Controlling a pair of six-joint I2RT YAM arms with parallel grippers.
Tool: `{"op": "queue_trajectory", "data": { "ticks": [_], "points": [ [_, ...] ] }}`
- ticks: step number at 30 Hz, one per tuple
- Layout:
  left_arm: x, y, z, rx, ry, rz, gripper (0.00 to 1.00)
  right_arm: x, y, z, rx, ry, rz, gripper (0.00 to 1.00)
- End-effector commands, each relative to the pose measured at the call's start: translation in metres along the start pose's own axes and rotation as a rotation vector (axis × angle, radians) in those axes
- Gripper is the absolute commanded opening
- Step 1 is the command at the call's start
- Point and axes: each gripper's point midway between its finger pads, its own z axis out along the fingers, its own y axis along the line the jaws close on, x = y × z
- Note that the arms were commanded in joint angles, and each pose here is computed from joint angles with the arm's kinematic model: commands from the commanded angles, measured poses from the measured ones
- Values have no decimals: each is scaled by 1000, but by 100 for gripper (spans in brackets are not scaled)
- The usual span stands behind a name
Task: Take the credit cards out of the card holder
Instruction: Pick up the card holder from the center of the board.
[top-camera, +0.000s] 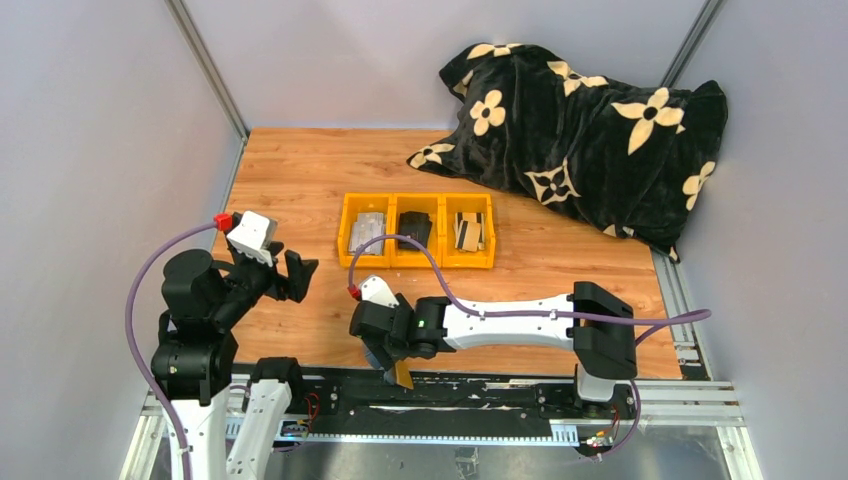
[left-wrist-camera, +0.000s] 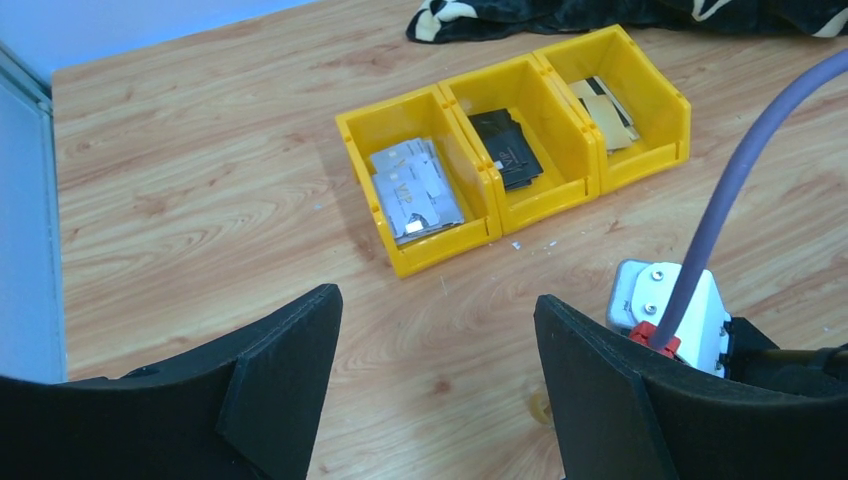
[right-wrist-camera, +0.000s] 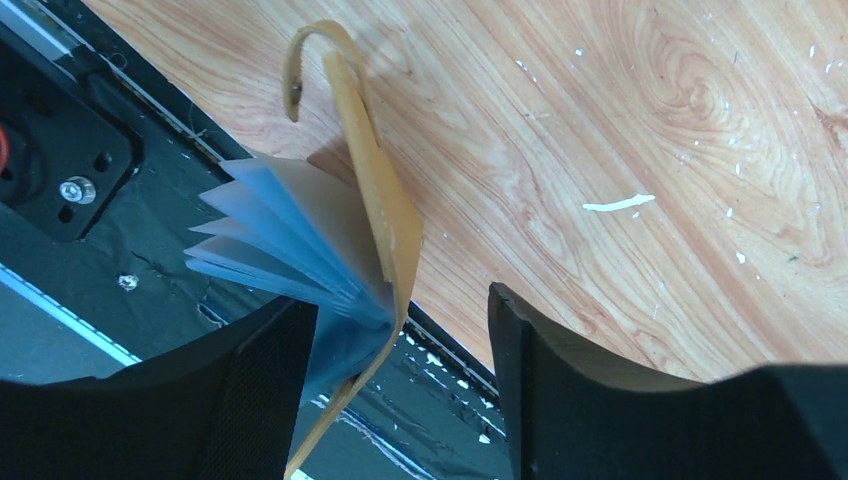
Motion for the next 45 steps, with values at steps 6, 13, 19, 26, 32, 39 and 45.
{"op": "queue_trajectory", "data": {
  "ticks": [6, 13, 19, 26, 32, 39, 45],
  "points": [
    [-2, -15, -7, 77, -4, 34, 80, 7, -4, -5, -93, 13, 2, 48],
    [9, -48, -19, 258, -24, 135, 83, 8, 9, -6, -251, 13, -12, 4],
    [2, -74, -36, 380, -113, 226, 83, -13, 11, -25, -355, -20, 41, 0],
    [0, -88, -47, 439, -167, 286, 88, -75, 7, -91, -432, -226, 59, 0],
    [-5, -95, -53, 476, -187, 295, 89, -112, 6, -142, -473, -376, 64, 0],
    [-19, -108, -67, 526, -215, 260, 90, -133, 7, -181, -520, -460, 74, 0],
    [-17, -126, -87, 571, -264, 258, 96, -139, 6, -191, -517, -468, 95, 0]
  ]
}}
